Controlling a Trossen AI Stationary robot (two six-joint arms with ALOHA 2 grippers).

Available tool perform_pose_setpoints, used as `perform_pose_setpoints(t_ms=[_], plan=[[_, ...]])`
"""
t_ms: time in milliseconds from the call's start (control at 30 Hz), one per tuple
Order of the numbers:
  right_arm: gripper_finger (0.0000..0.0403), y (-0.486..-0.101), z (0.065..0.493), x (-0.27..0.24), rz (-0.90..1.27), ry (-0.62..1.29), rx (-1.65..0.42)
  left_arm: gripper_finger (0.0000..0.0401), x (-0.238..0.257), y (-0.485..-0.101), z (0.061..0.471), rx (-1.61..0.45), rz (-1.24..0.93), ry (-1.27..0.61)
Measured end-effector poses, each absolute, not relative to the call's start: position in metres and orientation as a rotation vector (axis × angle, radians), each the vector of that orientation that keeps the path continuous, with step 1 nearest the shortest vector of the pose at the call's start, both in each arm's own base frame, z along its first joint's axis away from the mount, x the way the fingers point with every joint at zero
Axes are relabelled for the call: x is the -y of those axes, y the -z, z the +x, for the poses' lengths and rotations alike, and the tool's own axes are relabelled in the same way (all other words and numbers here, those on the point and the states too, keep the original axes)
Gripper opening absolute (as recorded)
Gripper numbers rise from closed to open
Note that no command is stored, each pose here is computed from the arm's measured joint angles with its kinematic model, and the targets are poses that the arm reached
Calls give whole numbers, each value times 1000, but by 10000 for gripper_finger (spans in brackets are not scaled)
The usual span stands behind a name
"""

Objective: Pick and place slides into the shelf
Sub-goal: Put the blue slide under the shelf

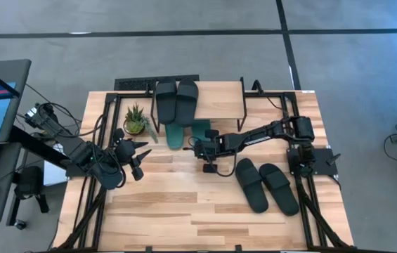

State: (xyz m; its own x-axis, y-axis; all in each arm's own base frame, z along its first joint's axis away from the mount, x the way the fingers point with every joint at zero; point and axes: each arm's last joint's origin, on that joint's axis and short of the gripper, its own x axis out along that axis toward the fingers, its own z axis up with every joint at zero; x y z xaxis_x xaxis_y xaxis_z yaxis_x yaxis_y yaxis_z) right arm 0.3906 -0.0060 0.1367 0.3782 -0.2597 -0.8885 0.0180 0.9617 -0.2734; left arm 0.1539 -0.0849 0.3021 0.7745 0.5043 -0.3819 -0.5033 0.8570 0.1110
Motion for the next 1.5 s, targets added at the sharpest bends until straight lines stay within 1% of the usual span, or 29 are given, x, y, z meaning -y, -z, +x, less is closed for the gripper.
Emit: perform_pose_setpoints(t_ms=[200, 333, 467, 567, 733, 900, 1300, 1367, 1500], plan=[[47, -137, 391, 6, -256, 165, -1172, 125, 85, -302, 154, -413, 4, -547], [35, -137, 392, 3, -285, 142, -1166, 125, 85, -302, 154, -413, 4, -547], [31, -141, 396, -4, -294, 110, -1104, 125, 85, -302, 154, -412, 3, -548], [45, -145, 399, -9, -286, 79, -1058, 125, 85, -302, 154, -410, 1, -548], [73, -143, 396, -11, -266, 80, -1096, 125, 85, -303, 155, -401, -11, -549], [82, -142, 393, -16, -261, 75, -1129, 125, 86, -303, 155, -398, -12, -547], [69, -142, 392, -24, -256, 91, -1125, 125, 85, -303, 155, -400, -9, -546], [56, -142, 392, -26, -266, 84, -1124, 125, 86, -303, 155, -400, -8, -546], [11, -142, 391, -35, -300, 52, -1124, 125, 85, -303, 155, -401, -8, -546]])
